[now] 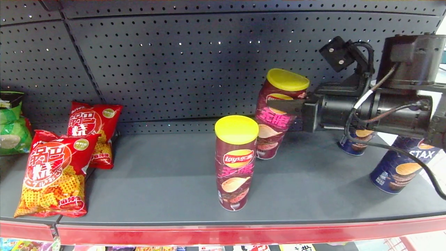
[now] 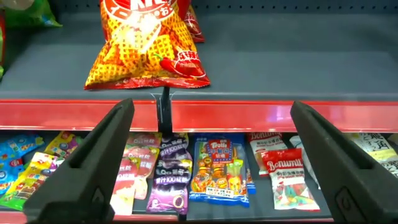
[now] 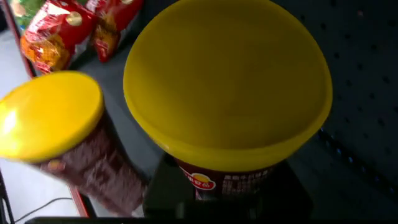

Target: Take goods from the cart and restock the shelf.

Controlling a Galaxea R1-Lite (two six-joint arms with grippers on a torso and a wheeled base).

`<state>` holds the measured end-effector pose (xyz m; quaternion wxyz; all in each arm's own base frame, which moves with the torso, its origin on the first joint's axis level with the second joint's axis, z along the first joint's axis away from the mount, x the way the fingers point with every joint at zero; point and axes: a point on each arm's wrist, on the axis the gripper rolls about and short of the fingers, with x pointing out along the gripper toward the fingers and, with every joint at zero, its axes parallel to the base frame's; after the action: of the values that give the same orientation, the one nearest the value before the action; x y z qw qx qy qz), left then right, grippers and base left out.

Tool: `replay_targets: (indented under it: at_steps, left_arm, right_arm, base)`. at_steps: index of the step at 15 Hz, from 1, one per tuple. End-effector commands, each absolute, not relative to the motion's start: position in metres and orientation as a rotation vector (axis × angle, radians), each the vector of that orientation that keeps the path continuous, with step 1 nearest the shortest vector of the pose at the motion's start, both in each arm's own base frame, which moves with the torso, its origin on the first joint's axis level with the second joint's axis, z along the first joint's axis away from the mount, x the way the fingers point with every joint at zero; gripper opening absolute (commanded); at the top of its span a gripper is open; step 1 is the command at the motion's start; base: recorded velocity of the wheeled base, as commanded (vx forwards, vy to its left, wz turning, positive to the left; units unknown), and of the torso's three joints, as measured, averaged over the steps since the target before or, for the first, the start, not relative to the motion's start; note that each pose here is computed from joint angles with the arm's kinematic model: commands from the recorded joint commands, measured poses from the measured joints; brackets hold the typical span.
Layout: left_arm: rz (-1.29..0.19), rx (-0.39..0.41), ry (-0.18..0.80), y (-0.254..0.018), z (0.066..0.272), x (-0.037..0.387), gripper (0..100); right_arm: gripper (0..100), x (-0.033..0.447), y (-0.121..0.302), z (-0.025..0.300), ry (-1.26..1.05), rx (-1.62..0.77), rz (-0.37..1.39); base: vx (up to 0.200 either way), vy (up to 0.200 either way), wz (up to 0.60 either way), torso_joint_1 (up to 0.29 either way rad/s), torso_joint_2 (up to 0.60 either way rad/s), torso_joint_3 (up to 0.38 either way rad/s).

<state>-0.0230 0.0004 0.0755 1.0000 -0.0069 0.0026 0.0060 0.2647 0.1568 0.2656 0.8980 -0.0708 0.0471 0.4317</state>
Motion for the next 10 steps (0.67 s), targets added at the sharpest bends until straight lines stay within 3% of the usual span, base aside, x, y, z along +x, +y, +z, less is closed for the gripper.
replay_targets:
  at_steps: [1,5,10]
  left_arm:
    - [0.012,-0.014,0.005,0.000,0.076,-0.023,100]
    - [0.011,-0.014,0.005,0.000,0.076,-0.023,100]
    - [0.012,-0.014,0.005,0.000,0.076,-0.023,100]
  right_arm:
    - [0,0.288,0.170,0.256,0.114,-0.149,0.955]
    - [0,0.321,0.178,0.249,0.059,-0.193,1.202]
    - [0,0.357,0.189,0.245,0.118,-0.202,1.259]
  base:
    - [0.000,0.000,0.00,0.000,0.00,0.000]
    - [0.000,0.000,0.00,0.000,0.00,0.000]
    - [0.000,0.000,0.00,0.000,0.00,0.000]
